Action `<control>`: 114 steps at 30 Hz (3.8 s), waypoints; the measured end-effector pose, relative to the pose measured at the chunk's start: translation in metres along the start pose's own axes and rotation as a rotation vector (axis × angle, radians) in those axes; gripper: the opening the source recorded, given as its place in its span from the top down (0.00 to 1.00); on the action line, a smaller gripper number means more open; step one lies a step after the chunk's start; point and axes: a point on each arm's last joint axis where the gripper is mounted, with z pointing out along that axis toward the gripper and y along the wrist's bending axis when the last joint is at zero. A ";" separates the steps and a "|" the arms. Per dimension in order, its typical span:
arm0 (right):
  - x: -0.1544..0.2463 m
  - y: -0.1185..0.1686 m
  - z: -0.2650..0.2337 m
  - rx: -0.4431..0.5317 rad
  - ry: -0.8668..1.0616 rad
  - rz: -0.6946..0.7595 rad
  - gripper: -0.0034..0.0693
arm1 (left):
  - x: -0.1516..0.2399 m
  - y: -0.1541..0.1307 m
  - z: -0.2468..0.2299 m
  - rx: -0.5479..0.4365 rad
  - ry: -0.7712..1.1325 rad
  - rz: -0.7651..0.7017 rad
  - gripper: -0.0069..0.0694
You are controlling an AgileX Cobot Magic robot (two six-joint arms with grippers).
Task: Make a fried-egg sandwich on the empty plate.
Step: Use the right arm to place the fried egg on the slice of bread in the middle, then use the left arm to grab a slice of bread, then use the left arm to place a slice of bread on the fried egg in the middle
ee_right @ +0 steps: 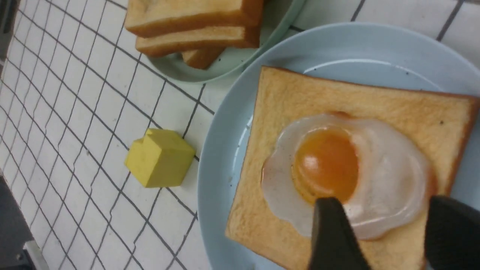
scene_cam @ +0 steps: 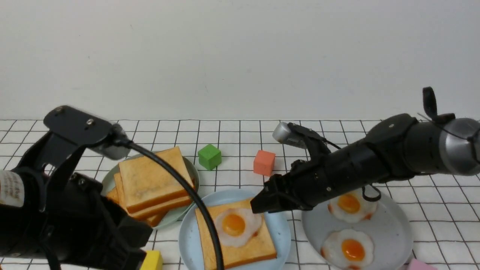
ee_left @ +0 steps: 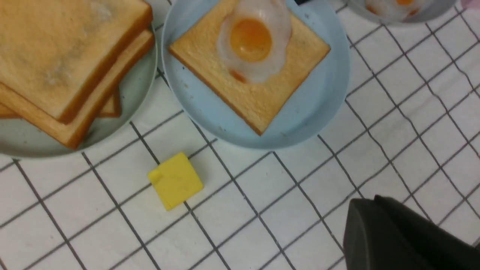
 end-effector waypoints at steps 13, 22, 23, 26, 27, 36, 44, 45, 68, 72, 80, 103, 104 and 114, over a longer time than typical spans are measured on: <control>-0.018 0.085 -0.152 0.214 -0.027 -0.375 0.21 | -0.013 0.016 0.065 -0.044 0.072 -0.153 0.88; 0.016 0.160 -0.158 0.166 0.020 -0.582 0.21 | -0.023 0.092 0.097 -0.102 0.187 -0.601 0.87; 0.017 0.161 -0.157 0.165 0.021 -0.588 0.21 | -0.023 0.094 0.096 -0.106 0.183 -0.607 0.87; 0.025 0.178 -0.145 0.141 0.049 -0.660 0.22 | -0.019 0.133 0.091 -0.134 0.112 -0.816 0.83; 0.026 0.179 -0.144 0.138 0.050 -0.662 0.22 | -0.019 0.135 0.091 -0.137 0.108 -0.825 0.83; 0.019 0.183 -0.123 0.139 0.002 -0.637 0.22 | -0.009 0.178 0.116 -0.210 0.024 -0.932 0.49; 0.018 0.181 -0.119 0.143 -0.006 -0.629 0.22 | -0.001 0.195 0.146 -0.229 -0.003 -0.965 0.44; 0.018 0.181 -0.119 0.143 -0.006 -0.629 0.22 | -0.001 0.195 0.147 -0.229 -0.003 -0.967 0.44; 0.019 0.179 -0.116 0.151 0.018 -0.581 0.22 | 0.001 0.200 0.160 -0.202 -0.009 -0.962 0.87; 0.019 0.178 -0.117 0.165 0.016 -0.546 0.22 | -0.008 0.191 0.144 -0.176 -0.019 -0.902 0.87; 0.020 0.179 -0.135 0.227 -0.020 -0.549 0.22 | -0.015 0.116 0.128 -0.021 -0.025 -0.814 0.87; 0.022 0.173 -0.137 0.287 0.020 -0.529 0.22 | 0.018 0.060 0.186 -0.033 -0.017 -0.978 0.79; 0.022 0.172 -0.137 0.290 0.019 -0.531 0.22 | 0.018 0.060 0.186 -0.028 -0.014 -0.978 0.74; 0.021 0.169 -0.138 0.327 0.019 -0.557 0.28 | 0.018 0.057 0.183 0.001 0.014 -0.894 0.30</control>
